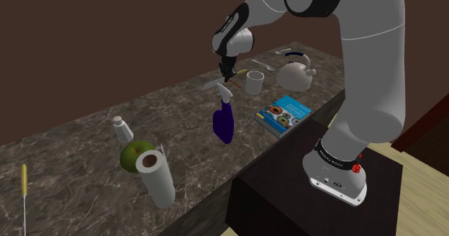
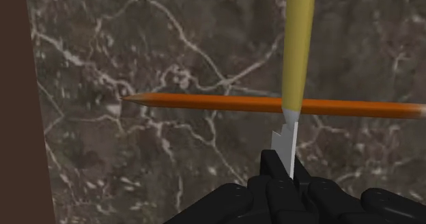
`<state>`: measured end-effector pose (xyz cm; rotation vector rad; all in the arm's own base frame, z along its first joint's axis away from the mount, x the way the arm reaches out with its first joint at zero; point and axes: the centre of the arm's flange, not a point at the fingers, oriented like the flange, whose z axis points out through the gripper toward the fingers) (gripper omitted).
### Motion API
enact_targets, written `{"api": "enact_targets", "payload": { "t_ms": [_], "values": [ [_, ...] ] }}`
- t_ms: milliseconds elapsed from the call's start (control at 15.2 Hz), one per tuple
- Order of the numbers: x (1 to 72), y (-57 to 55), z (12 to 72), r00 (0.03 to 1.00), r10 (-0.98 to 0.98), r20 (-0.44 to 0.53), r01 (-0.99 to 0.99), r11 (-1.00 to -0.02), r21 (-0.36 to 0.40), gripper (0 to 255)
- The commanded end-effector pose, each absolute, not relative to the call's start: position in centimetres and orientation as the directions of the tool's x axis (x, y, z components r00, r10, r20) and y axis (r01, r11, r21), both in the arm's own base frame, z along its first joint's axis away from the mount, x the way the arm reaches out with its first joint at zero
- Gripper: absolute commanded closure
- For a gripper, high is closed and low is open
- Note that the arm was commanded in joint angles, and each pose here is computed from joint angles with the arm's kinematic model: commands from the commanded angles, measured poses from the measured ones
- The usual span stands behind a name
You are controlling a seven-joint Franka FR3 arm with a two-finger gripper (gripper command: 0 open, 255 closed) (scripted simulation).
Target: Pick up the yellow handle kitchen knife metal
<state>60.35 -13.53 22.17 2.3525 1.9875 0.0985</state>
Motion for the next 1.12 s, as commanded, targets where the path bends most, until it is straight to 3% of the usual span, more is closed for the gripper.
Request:
{"api": "enact_targets", "payload": {
  "t_ms": [0,1056],
  "values": [
    [60.3,-13.5,22.1,0.167,0.986,0.01,0.982,-0.167,0.087,255],
    [60.3,-13.5,30.1,0.166,0.986,0.01,0.982,-0.167,0.087,255]
  ]
}}
